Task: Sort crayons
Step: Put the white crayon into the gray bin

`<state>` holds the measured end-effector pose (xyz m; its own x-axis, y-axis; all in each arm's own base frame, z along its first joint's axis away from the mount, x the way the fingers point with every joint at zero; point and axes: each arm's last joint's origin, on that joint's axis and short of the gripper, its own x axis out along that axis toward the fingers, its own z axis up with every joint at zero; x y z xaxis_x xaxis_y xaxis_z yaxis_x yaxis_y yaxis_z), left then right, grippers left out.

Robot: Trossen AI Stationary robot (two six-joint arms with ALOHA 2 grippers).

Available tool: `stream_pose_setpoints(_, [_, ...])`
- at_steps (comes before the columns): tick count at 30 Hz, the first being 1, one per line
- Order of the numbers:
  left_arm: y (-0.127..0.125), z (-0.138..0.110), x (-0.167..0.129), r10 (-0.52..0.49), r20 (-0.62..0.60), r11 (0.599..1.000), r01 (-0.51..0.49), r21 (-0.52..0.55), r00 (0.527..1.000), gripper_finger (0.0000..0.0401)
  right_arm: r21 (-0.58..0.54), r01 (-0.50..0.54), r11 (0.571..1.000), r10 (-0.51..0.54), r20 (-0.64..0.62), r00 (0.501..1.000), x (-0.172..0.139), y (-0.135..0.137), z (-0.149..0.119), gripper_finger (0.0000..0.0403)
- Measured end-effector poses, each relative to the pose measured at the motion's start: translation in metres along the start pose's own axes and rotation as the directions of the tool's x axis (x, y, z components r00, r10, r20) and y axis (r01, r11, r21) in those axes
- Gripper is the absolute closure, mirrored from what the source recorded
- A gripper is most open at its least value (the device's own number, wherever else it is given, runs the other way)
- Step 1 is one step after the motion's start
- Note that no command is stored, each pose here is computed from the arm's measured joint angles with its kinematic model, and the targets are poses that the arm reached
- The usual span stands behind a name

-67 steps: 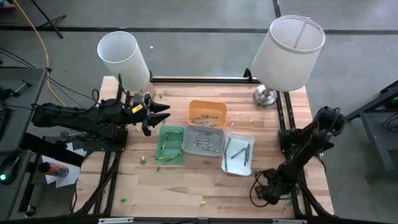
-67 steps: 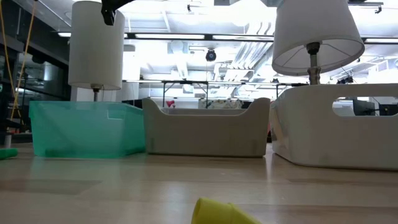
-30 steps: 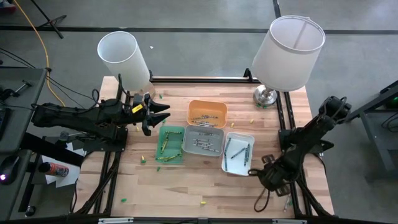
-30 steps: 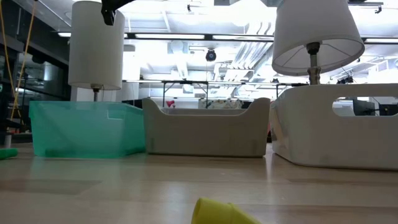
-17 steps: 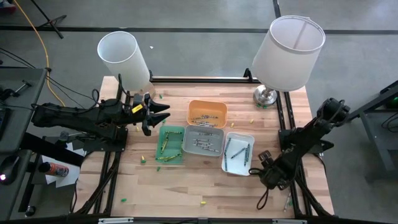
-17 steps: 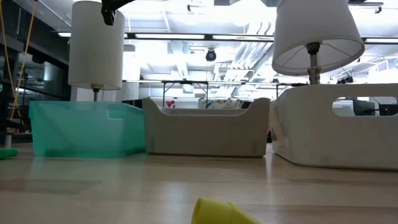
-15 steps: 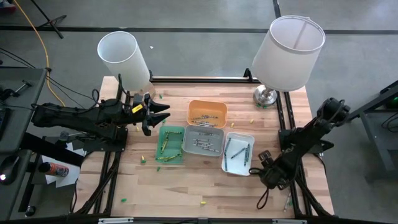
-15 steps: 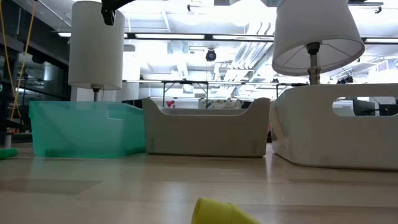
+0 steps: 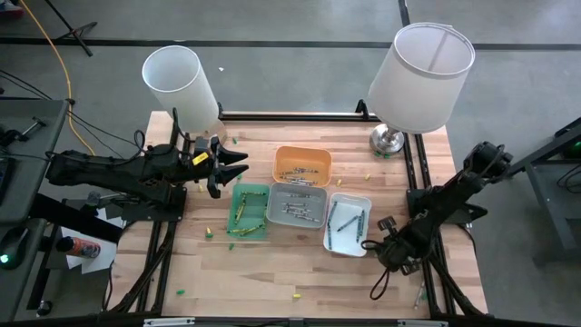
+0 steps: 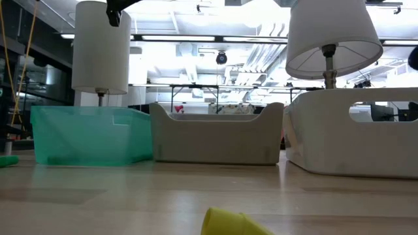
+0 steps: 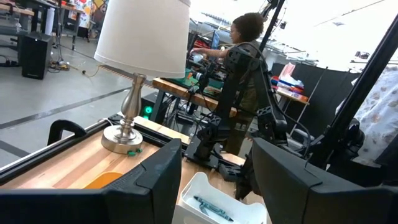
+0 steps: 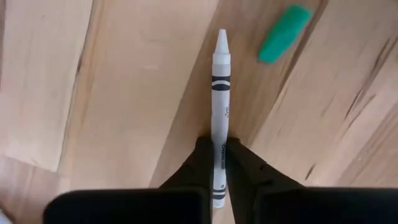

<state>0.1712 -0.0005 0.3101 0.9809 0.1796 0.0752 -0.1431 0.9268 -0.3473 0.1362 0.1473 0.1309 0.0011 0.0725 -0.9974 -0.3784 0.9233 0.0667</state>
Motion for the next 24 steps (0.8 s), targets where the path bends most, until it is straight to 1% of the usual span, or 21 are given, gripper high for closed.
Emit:
stream_pose_setpoints(3, [0.0,0.0,0.0,-0.001,0.002,1.0,0.001,0.0,1.0,0.0217,0.024,-0.03,0.999,0.03,0.011,0.999,-0.009,0.0,0.002,0.0384])
stream_pose_setpoints(6, [0.0,0.002,-0.002,-0.005,0.014,1.0,0.005,-0.003,1.0,0.0217,0.034,-0.099,0.994,0.097,0.067,0.993,-0.031,0.003,0.006,0.0397])
stream_pose_setpoints(9, [-0.001,0.007,-0.006,-0.013,0.039,1.0,0.014,-0.009,0.999,0.0217,0.095,-0.099,0.99,0.092,0.079,0.993,-0.053,0.001,-0.002,0.0398])
stream_pose_setpoints(12, [-0.001,0.012,-0.013,-0.025,0.072,1.0,0.026,-0.016,0.997,0.0217,0.157,-0.124,0.98,0.102,0.143,0.985,-0.08,-0.001,-0.01,0.0399])
stream_pose_setpoints(14, [-0.002,0.017,-0.018,-0.033,0.098,0.999,0.036,-0.021,0.995,0.0217,0.206,-0.129,0.97,0.089,0.193,0.977,-0.096,-0.004,-0.017,0.04])
stream_pose_setpoints(15, [-0.002,0.019,-0.021,-0.037,0.11,0.999,0.04,-0.024,0.993,0.0217,0.228,-0.137,0.964,0.08,0.241,0.967,-0.104,-0.006,-0.018,0.04])
stream_pose_setpoints(17, [-0.002,0.023,-0.026,-0.046,0.137,0.998,0.05,-0.029,0.99,0.0217,0.277,-0.162,0.947,0.054,0.359,0.932,-0.12,-0.01,-0.019,0.04])
stream_pose_setpoints(19, [-0.002,0.026,-0.031,-0.051,0.155,0.998,0.057,-0.032,0.987,0.0217,0.335,-0.165,0.928,-0.001,0.445,0.896,-0.127,-0.016,-0.018,0.0401])
stream_pose_setpoints(21, [-0.002,0.027,-0.033,-0.054,0.163,0.998,0.058,-0.023,0.985,0.0217,0.385,-0.159,0.909,-0.069,0.515,0.854,-0.131,-0.022,-0.011,0.0401])
stream_pose_setpoints(24, [-0.002,0.027,-0.034,-0.053,0.162,0.998,0.05,0.024,0.985,0.0217,0.417,-0.117,0.901,-0.166,0.582,0.796,-0.131,-0.032,0.006,0.0402])
